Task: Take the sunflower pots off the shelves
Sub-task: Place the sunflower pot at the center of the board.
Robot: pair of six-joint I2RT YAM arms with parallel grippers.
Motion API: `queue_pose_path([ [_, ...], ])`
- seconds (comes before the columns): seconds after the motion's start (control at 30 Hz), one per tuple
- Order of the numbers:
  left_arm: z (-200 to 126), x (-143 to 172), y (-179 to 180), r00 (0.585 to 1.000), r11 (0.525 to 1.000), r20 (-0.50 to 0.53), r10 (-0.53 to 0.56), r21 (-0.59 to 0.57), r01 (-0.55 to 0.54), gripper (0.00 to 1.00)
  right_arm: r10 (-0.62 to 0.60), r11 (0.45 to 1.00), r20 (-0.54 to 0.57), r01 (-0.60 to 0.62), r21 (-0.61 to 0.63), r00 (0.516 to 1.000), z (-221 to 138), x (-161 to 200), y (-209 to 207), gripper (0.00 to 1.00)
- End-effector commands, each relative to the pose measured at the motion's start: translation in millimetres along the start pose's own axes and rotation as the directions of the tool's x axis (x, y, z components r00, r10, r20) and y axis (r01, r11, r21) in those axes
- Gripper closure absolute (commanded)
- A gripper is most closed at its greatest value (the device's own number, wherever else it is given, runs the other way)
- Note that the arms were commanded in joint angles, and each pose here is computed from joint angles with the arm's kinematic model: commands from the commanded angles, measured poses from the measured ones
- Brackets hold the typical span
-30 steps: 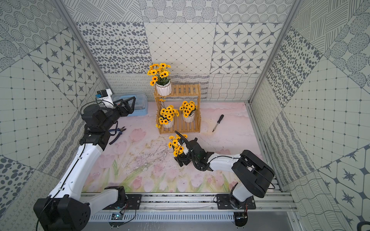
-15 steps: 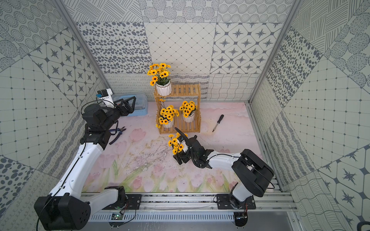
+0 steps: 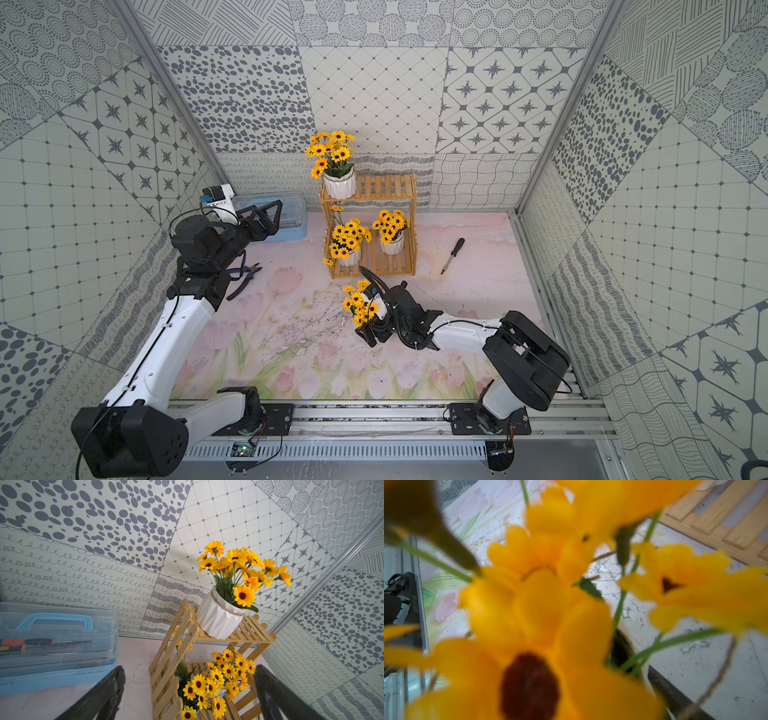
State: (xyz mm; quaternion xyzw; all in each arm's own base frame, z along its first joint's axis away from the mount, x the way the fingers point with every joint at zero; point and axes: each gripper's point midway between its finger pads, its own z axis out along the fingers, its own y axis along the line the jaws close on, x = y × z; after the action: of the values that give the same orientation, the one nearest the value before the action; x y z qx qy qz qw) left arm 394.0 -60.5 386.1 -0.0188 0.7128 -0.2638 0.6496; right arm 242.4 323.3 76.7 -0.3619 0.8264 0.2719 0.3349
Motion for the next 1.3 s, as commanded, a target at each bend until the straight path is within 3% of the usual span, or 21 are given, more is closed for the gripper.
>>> queue_pose_path([
  [0.0, 0.5, -11.5, -10.2, 0.999, 0.999, 0.042, 0.014, 0.046, -0.016, 0.03, -0.041, 0.989, 0.033, 0.035, 0.145, 0.999, 2.1, -8.6, -22.5, 0.02],
  [0.13, 2.9, -10.3, -9.8, 0.999, 0.999, 0.041, 0.006, 0.050, -0.009, 0.03, -0.032, 0.968, 0.007, 0.029, 0.248, 0.999, 5.9, 1.7, -44.2, 0.02],
  [0.23, 5.5, -9.7, -9.8, 0.999, 0.998, 0.036, 0.001, 0.057, -0.003, 0.03, 0.047, 0.967, 0.001, -0.046, 0.251, 0.999, 10.3, 10.2, -60.4, 0.02],
  [0.73, 6.8, -10.5, -10.2, 0.999, 0.998, 0.045, -0.002, 0.064, -0.001, 0.03, 0.035, 0.999, 0.141, -0.031, -0.033, 0.989, -15.9, -33.0, -8.9, 0.02],
  [1.1, 9.8, -7.9, -8.3, 0.999, 0.998, 0.041, -0.008, 0.064, 0.005, 0.03, 0.026, 0.999, 0.220, -0.017, -0.046, 0.975, -29.6, -50.4, -4.6, 0.02],
  [1.27, 11.0, -8.8, -7.3, 0.999, 0.998, 0.033, -0.008, 0.056, 0.007, 0.03, 0.006, 0.998, 0.293, 0.014, -0.067, 0.956, -52.8, -70.5, 5.4, 0.02],
])
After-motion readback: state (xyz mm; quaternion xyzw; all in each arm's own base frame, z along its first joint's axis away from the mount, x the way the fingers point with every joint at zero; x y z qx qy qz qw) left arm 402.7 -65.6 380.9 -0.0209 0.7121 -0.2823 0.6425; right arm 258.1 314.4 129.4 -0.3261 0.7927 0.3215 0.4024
